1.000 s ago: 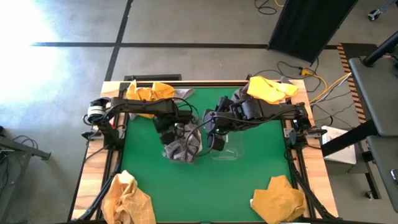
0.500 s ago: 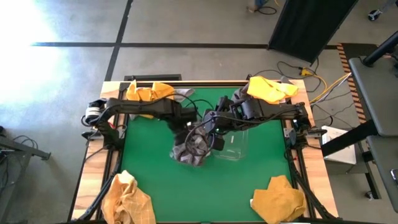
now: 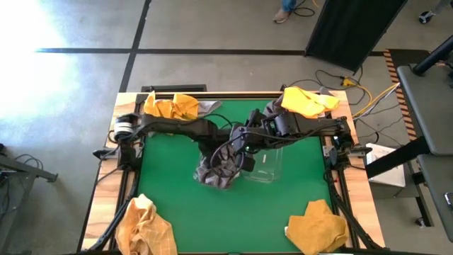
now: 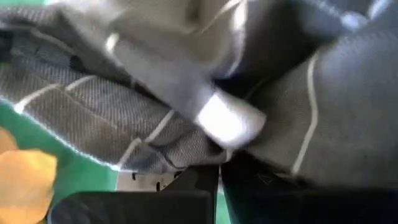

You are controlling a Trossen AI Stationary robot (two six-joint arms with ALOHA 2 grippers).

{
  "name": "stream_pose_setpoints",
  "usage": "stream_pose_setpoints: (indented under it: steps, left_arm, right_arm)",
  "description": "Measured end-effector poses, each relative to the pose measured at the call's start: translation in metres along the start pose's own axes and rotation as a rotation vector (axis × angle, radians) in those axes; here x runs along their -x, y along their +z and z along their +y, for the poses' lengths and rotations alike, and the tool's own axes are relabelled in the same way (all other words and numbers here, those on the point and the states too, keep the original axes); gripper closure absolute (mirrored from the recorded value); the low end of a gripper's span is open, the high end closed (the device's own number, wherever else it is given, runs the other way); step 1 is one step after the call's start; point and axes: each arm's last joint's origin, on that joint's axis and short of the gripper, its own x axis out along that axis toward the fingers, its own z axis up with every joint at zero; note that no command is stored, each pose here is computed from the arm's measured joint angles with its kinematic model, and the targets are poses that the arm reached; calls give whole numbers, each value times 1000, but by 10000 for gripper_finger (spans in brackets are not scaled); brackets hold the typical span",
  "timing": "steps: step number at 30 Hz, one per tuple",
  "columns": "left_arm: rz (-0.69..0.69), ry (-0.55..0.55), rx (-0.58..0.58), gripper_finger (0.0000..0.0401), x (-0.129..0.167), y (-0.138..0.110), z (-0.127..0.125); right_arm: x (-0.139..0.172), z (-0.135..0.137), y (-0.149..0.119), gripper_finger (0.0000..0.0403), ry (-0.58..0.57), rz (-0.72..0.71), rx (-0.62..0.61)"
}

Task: Sort towels by color in basket
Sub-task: Put the gray white patterned towel into the left transparent bin

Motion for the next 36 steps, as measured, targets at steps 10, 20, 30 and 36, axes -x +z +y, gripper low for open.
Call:
stream_pose_setpoints:
  steps: [10, 20, 30, 36]
  left_arm:
    - [216, 96, 16, 400, -15, -23, 4]
    - [74, 32, -5, 400, 59, -38, 14]
    - [-28, -42, 9, 400, 48, -34, 5]
    - [45, -56, 23, 400, -17, -39, -1]
  right_arm:
    - [0, 0, 0, 37, 0, 2, -5]
    - [0, -1, 0, 37, -25, -8, 38]
    - [-1, -5, 2, 37, -31, -7, 31]
    - [-1, -5, 2, 37, -30, -11, 21]
